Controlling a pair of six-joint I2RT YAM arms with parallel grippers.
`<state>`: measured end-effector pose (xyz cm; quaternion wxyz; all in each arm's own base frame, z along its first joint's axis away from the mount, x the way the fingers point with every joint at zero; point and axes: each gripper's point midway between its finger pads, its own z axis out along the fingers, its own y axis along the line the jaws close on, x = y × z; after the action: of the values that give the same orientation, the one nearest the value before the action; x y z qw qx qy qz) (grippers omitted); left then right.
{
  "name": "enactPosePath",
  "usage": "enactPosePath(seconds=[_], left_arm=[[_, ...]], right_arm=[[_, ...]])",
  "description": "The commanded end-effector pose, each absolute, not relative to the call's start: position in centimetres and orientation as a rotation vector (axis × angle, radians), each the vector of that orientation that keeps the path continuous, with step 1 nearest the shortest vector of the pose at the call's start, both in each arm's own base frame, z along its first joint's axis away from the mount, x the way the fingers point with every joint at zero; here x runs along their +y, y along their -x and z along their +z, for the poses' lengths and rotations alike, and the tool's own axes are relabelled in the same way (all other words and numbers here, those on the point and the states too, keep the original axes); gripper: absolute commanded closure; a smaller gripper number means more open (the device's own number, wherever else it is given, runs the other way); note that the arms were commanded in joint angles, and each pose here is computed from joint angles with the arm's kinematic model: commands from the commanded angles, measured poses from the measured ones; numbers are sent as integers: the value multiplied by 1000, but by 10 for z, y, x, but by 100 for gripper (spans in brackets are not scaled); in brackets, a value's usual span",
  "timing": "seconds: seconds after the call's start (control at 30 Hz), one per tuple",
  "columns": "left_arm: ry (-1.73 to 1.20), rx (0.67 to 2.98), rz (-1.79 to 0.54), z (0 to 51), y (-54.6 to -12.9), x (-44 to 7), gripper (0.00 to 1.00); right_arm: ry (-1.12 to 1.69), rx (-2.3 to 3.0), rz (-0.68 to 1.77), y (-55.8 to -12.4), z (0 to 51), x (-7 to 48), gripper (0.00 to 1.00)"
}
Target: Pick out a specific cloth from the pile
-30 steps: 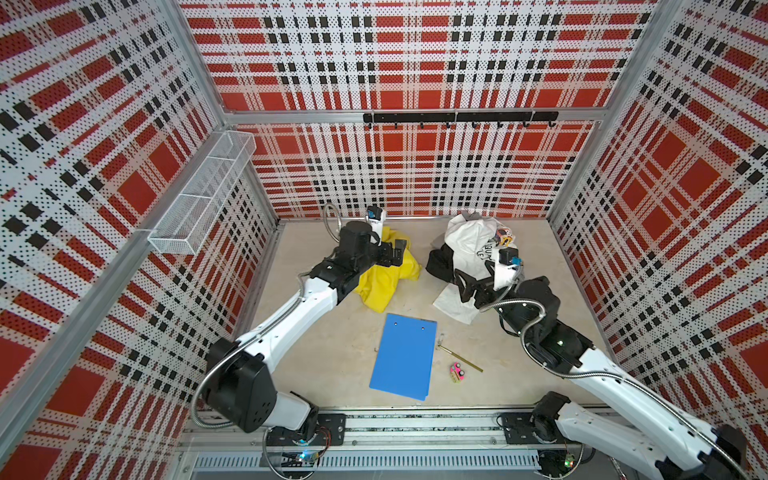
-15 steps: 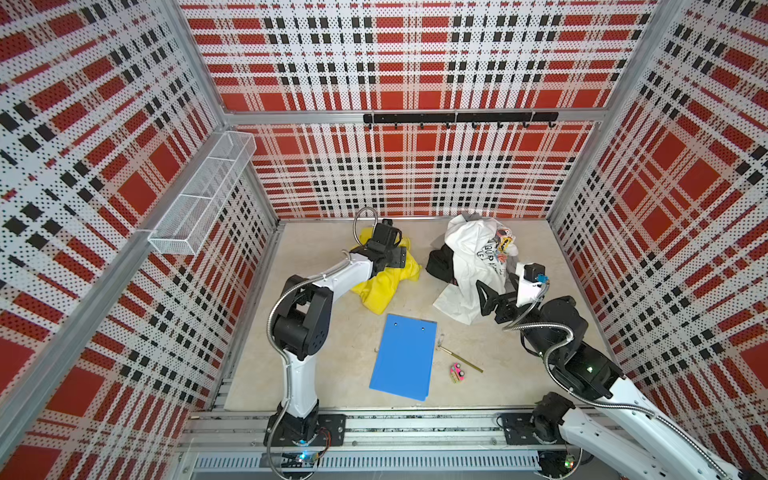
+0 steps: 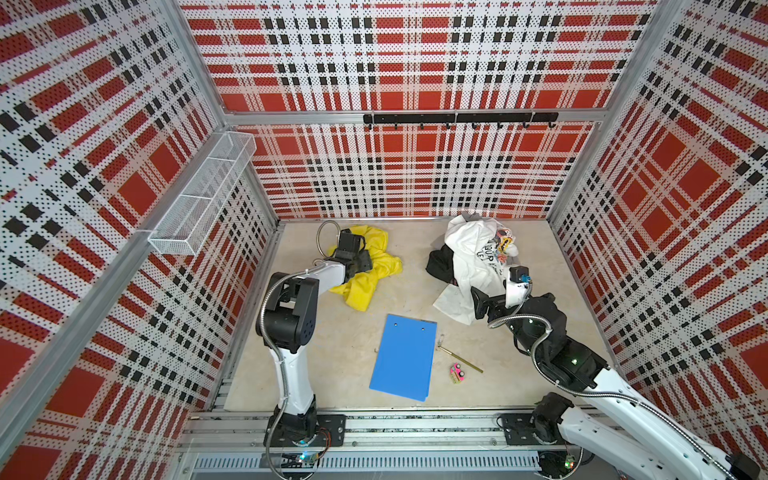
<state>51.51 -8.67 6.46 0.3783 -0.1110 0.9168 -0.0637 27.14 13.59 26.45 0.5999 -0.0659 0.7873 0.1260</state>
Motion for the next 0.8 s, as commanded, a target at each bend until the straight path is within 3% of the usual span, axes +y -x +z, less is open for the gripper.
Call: enactPosePath(seconds=[0.0,0.27,0.6,0.77], left_arm=[[401,2387,-148,38,-503,-62,31],[487,2345,-195,43,-507,-40,28],[456,2160,-279,126,-501,-42,18],[410,2074,-301,175,-480,-42,2]], right_arm=[[106,1770,314,-275,280,134,2],[135,1778,293,-270,273,131,1],[316,1698,516,-242,287,161,0],[289,1715,509,-245,286,159,0]])
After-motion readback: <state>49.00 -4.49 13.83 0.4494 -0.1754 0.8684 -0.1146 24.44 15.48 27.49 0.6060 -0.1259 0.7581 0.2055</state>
